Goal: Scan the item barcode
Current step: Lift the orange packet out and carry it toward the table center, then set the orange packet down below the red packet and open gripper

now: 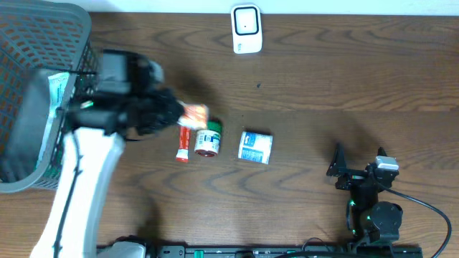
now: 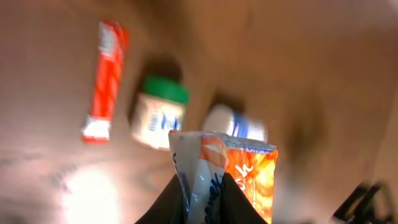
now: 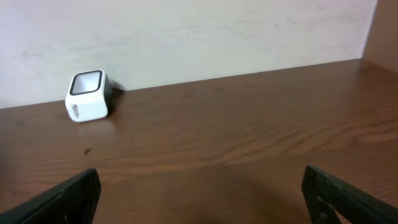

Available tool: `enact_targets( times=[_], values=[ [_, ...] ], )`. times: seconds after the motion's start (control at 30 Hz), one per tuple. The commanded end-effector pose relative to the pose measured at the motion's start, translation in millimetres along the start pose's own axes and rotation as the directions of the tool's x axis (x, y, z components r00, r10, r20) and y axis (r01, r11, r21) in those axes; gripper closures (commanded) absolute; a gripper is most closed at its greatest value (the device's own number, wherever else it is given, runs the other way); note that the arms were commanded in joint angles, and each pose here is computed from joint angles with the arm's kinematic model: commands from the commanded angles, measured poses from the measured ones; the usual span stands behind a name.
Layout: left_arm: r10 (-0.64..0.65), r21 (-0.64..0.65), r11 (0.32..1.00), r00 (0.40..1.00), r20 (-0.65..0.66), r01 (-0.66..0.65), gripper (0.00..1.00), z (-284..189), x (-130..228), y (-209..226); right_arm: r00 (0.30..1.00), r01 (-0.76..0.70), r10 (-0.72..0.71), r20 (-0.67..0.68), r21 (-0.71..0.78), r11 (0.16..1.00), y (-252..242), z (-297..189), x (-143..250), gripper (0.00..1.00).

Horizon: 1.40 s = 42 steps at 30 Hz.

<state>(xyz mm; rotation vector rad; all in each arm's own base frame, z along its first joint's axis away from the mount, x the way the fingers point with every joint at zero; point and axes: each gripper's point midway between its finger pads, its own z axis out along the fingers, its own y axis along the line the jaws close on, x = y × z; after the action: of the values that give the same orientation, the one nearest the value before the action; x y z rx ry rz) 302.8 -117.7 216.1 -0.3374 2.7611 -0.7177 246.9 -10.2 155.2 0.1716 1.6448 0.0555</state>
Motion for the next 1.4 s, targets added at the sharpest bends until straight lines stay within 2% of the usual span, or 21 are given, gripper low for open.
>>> enact_targets(
  times=[0.0,0.23,0.4,0.5,0.67,0.87,0.93,0.97,1.07,1.3,1.37],
  values=[
    [0.096,-0.052,0.993,0.987,-0.132,-0.104,0.85,26.9,22.2,4.8,1.0,0.015,-0.015,-0.004,-0.001,1.0,0.5,0.0,1.3,0.01],
    [0.011,-0.367,0.922,0.957,-0.29,-0.122,0.85,39.4,43.5,70.5,1.0,0.015,-0.015,-0.004,-0.001,1.0,0.4,0.0,1.3,0.01],
    [-0.042,-0.448,0.884,0.93,-0.366,-0.137,0.85,49.6,51.2,90.8,1.0,0.015,-0.015,-0.004,-0.001,1.0,0.5,0.0,1.3,0.01],
    [-0.087,-0.555,0.815,0.909,-0.407,-0.17,0.85,52.2,53.6,116.1,1.0,0.015,-0.015,-0.004,-0.001,1.0,0.5,0.0,1.3,0.01],
    [-0.174,-0.647,0.733,0.862,-0.476,-0.209,0.84,64.6,57.3,149.8,1.0,0.015,-0.015,-0.004,-0.001,1.0,0.4,0.0,1.3,0.01],
    [-0.257,-0.679,0.709,0.825,-0.503,-0.193,0.83,80.7,56.5,173.8,1.0,0.015,-0.015,-0.004,-0.001,1.0,0.5,0.0,1.3,0.01],
    [-0.266,-0.677,0.714,0.825,-0.499,-0.18,0.71,84.5,55.2,176.3,1.0,0.015,-0.015,-0.004,-0.001,1.0,0.5,0.0,1.3,0.01],
    [-0.266,-0.675,0.718,0.828,-0.494,-0.173,0.6,85.7,54.0,176.5,1.0,0.015,-0.015,-0.004,-0.001,1.0,0.5,0.0,1.3,0.01],
    [-0.257,-0.672,0.722,0.838,-0.481,-0.164,0.4,87.5,49.5,176.1,1.0,0.015,-0.015,-0.004,-0.001,1.0,0.5,0.0,1.3,0.01],
    [-0.242,-0.667,0.728,0.852,-0.465,-0.157,0.33,88.5,41.9,172.8,1.0,0.015,-0.015,-0.004,-0.001,1.0,0.5,0.0,1.3,0.01],
    [-0.235,-0.665,0.731,0.858,-0.456,-0.153,0.28,86.5,36.6,169.1,1.0,0.015,-0.015,-0.004,-0.001,1.0,0.5,0.0,1.3,0.01]
  ],
)
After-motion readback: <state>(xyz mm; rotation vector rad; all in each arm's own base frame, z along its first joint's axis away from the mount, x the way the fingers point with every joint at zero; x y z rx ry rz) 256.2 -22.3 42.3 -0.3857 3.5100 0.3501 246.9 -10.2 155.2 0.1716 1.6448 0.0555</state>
